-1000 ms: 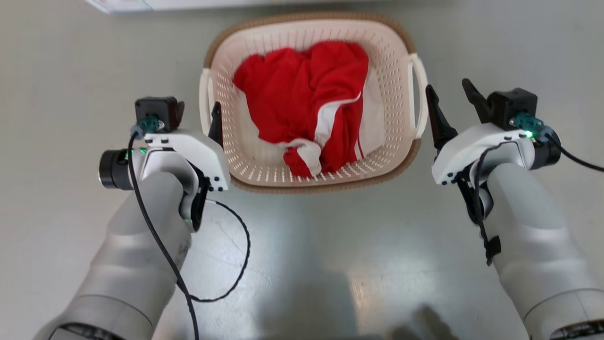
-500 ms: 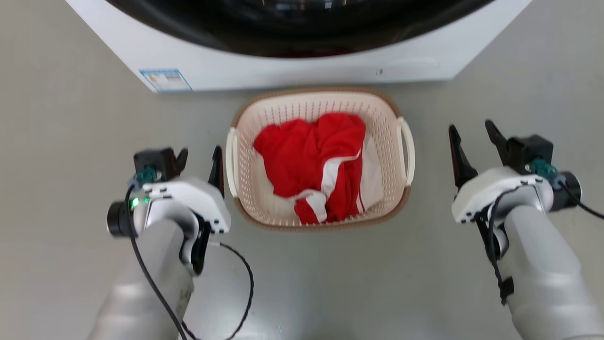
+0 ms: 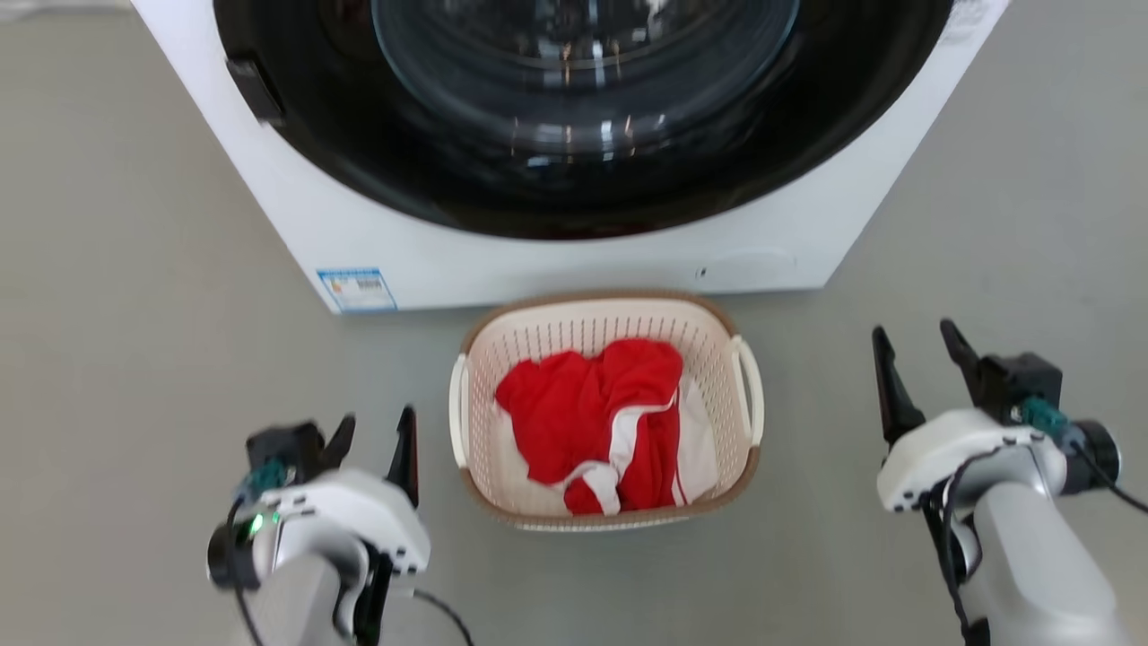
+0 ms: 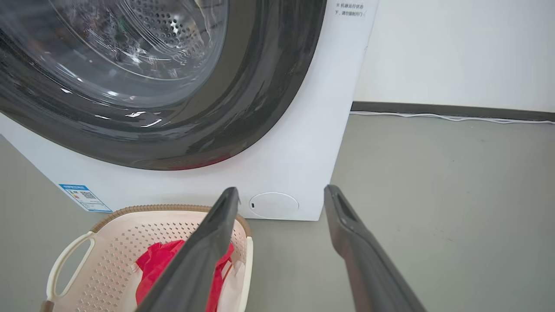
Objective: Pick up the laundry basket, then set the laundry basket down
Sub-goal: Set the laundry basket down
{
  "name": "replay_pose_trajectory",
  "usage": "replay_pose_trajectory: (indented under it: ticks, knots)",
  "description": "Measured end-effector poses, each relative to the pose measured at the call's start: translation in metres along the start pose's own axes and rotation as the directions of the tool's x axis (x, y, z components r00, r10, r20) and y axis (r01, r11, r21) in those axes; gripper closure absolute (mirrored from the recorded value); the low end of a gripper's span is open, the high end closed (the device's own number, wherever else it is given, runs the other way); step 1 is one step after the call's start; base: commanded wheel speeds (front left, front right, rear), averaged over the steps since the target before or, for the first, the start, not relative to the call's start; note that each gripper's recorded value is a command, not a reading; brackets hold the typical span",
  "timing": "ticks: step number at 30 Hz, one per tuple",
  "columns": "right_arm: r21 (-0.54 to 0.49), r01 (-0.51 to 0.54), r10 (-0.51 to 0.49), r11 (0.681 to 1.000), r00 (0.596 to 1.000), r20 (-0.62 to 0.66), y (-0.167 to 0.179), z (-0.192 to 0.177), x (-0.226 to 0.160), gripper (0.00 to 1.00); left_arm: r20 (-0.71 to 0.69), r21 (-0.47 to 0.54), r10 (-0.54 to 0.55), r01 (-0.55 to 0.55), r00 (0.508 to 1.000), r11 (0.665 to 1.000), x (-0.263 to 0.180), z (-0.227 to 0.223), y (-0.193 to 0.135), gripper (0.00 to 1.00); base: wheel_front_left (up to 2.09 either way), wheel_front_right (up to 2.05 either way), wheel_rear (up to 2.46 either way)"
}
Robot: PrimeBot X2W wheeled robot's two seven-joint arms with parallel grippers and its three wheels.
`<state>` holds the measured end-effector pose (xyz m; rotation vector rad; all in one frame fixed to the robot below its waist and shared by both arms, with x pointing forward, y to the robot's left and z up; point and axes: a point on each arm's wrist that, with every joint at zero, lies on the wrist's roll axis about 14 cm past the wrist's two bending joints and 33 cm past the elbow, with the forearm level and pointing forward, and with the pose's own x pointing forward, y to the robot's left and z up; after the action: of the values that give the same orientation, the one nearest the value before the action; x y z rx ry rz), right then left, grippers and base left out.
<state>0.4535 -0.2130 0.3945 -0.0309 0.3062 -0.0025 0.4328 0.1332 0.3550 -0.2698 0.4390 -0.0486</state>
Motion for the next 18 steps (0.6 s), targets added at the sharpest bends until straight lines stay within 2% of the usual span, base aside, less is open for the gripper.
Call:
replay_pose_trajectory:
  ticks: [18]
  knots:
    - [0.014,0.044,-0.045,0.999,0.997,0.068,-0.014,0.003,-0.071,0.00,0.131,-0.029,0.023,-0.019,0.991,0.999,-0.060,0.018,0.013,0.00,0.00,0.00,0.00]
